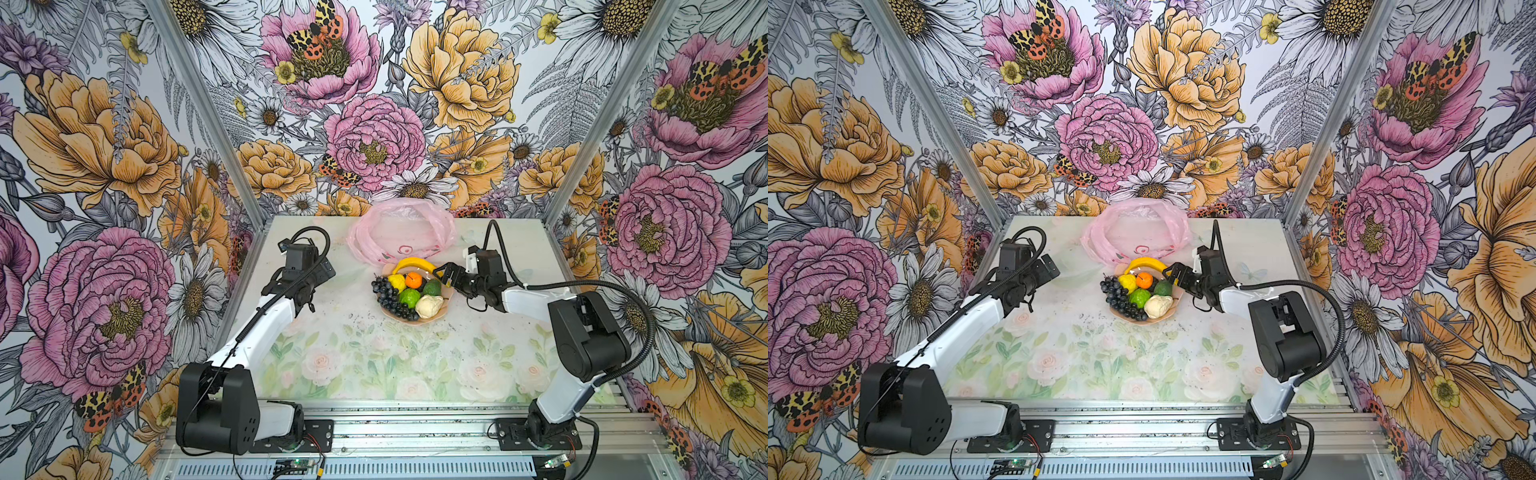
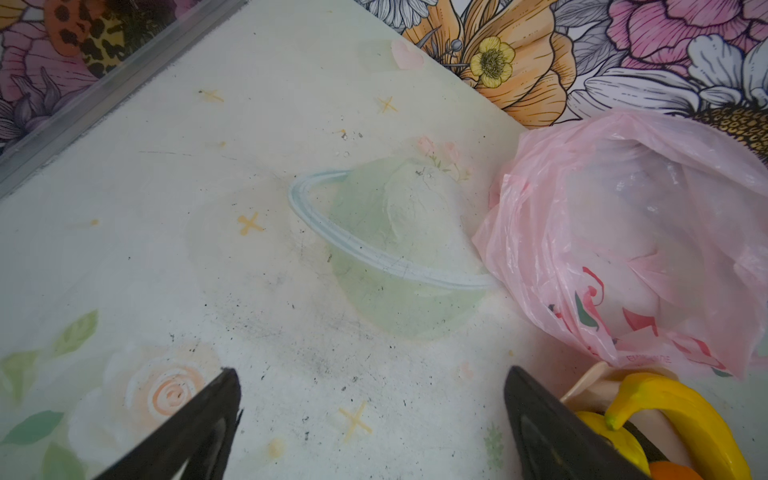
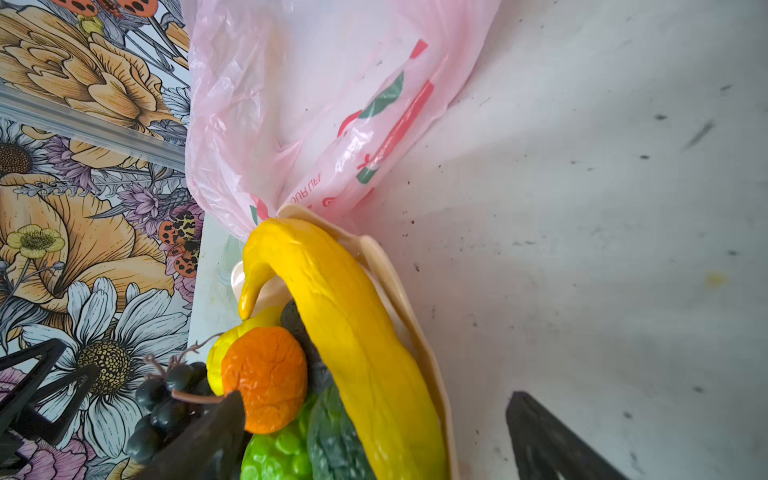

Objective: Take the fake fruits out of the plastic bag

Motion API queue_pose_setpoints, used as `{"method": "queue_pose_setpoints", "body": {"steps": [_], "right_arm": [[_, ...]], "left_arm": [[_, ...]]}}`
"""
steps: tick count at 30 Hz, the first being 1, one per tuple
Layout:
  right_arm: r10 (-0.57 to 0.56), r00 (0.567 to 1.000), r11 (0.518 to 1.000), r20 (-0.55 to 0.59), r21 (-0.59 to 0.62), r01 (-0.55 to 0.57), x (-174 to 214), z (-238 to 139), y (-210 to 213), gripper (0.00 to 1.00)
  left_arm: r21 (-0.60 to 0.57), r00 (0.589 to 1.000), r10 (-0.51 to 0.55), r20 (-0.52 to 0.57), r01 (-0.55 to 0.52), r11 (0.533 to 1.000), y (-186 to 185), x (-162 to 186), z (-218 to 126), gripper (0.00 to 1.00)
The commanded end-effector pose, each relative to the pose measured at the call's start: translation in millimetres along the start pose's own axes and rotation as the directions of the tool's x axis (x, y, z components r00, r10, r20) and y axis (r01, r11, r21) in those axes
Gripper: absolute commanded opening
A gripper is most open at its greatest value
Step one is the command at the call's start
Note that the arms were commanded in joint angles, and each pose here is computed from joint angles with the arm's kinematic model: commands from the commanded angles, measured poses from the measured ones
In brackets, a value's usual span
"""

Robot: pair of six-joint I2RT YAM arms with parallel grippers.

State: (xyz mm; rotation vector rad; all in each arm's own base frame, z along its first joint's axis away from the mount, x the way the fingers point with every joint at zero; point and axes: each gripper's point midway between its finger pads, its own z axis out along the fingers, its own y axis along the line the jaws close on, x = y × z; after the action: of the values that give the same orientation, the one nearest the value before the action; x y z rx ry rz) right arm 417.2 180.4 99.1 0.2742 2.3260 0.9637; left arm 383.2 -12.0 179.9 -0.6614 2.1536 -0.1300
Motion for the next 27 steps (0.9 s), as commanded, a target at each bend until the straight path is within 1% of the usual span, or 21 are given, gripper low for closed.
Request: {"method": "queue_pose_setpoints", "body": {"steps": [1, 4, 5, 6, 8, 9, 10, 11, 13, 14, 15, 16, 18, 19, 21, 22, 23, 24, 26, 27], "right_arm": [[-0.082, 0.992, 0.996, 0.093, 0.047, 0.078, -21.0, -33.6, 10.5, 0.99], [-0.144, 0.979, 0.986, 0.144, 0.104, 0.13, -33.0, -60.7, 16.9, 0.99], [-0.163, 0.973, 0.982, 0.164, 0.128, 0.142, -37.3, -69.3, 17.4, 1.0], [-0.186, 0.963, 0.975, 0.193, 0.156, 0.157, -42.8, -79.7, 18.0, 0.99], [-0.223, 0.941, 0.96, 0.254, 0.224, 0.167, -52.0, -98.8, 11.9, 0.99], [-0.243, 0.925, 0.95, 0.292, 0.265, 0.166, -57.5, -110.4, 7.6, 0.99], [-0.262, 0.909, 0.938, 0.325, 0.309, 0.16, -62.6, -121.3, 1.6, 0.99], [-0.277, 0.895, 0.928, 0.348, 0.339, 0.155, -66.9, -130.2, -3.3, 1.0], [-0.309, 0.87, 0.907, 0.385, 0.395, 0.148, -75.6, -146.9, -12.3, 0.99], [-0.325, 0.858, 0.897, 0.398, 0.418, 0.146, -79.3, -153.5, -15.1, 0.99], [-0.353, 0.839, 0.875, 0.415, 0.463, 0.139, -83.4, -161.8, -21.2, 0.99], [-0.387, 0.816, 0.85, 0.429, 0.509, 0.136, -88.0, -169.4, -26.6, 1.0], [-0.472, 0.768, 0.801, 0.432, 0.573, 0.17, -92.4, -176.4, -34.3, 0.99], [-0.514, 0.741, 0.785, 0.432, 0.586, 0.203, -93.7, -175.6, -36.2, 0.99], [-0.568, 0.706, 0.766, 0.423, 0.585, 0.266, -91.2, -169.5, -40.2, 1.0], [-0.576, 0.698, 0.759, 0.425, 0.595, 0.264, -90.1, -168.1, -45.8, 1.0], [-0.582, 0.693, 0.753, 0.426, 0.603, 0.261, -88.5, -166.7, -51.2, 0.99], [-0.593, 0.687, 0.742, 0.42, 0.615, 0.265, -86.3, -163.7, -57.1, 1.0], [-0.611, 0.68, 0.711, 0.405, 0.658, 0.247, -83.7, -160.9, -73.1, 0.99], [-0.621, 0.678, 0.687, 0.393, 0.689, 0.229, -85.0, -163.5, -80.6, 1.0]], "left_arm": [[-0.008, 0.983, -0.072, 0.168, 0.075, 0.997, 3.7, -31.9, -22.3, 0.99], [-0.031, 0.963, -0.083, 0.255, 0.094, 0.995, 11.0, -41.9, -30.3, 0.99], [-0.039, 0.953, -0.082, 0.292, 0.098, 0.994, 13.3, -44.4, -33.4, 0.99], [-0.051, 0.933, -0.073, 0.352, 0.097, 0.994, 16.7, -47.6, -38.1, 0.99], [-0.056, 0.873, -0.014, 0.488, 0.047, 0.997, 19.0, -51.7, -47.4, 0.99], [-0.075, 0.828, 0.019, 0.56, 0.028, 0.997, 23.8, -53.8, -53.4, 0.99], [-0.084, 0.795, 0.046, 0.605, 0.007, 0.996, 27.3, -53.2, -56.4, 0.99], [-0.103, 0.774, 0.082, 0.628, -0.022, 0.994, 28.9, -54.6, -58.5, 0.99], [-0.194, 0.769, 0.181, 0.613, -0.075, 0.978, 35.5, -54.5, -52.8, 0.99], [-0.232, 0.773, 0.215, 0.597, -0.09, 0.968, 39.4, -54.2, -48.4, 0.99], [-0.257, 0.776, 0.238, 0.584, -0.101, 0.961, 44.0, -52.2, -42.9, 0.99], [-0.257, 0.776, 0.245, 0.581, -0.111, 0.96, 48.1, -49.6, -37.1, 0.99], [-0.219, 0.756, 0.249, 0.606, -0.143, 0.965, 52.6, -41.7, -27.9, 0.99], [-0.214, 0.742, 0.262, 0.617, -0.163, 0.963, 55.8, -36.4, -24.2, 0.99], [-0.228, 0.715, 0.307, 0.628, -0.208, 0.951, 56.3, -32.5, -20.1, 0.99], [-0.206, 0.731, 0.331, 0.597, -0.26, 0.944, 47.0, -27.7, -16.3, 0.99], [-0.179, 0.732, 0.349, 0.586, -0.303, 0.936, 38.8, -26.1, -14.1, 0.99], [-0.179, 0.724, 0.363, 0.586, -0.322, 0.93, 35.1, -25.7, -11.9, 0.99], [-0.184, 0.744, 0.39, 0.542, -0.348, 0.919, 33.2, -16.9, -1.3, 0.99], [-0.177, 0.749, 0.397, 0.531, -0.36, 0.916, 32.9, -12.3, 4.1, 0.99]]}}
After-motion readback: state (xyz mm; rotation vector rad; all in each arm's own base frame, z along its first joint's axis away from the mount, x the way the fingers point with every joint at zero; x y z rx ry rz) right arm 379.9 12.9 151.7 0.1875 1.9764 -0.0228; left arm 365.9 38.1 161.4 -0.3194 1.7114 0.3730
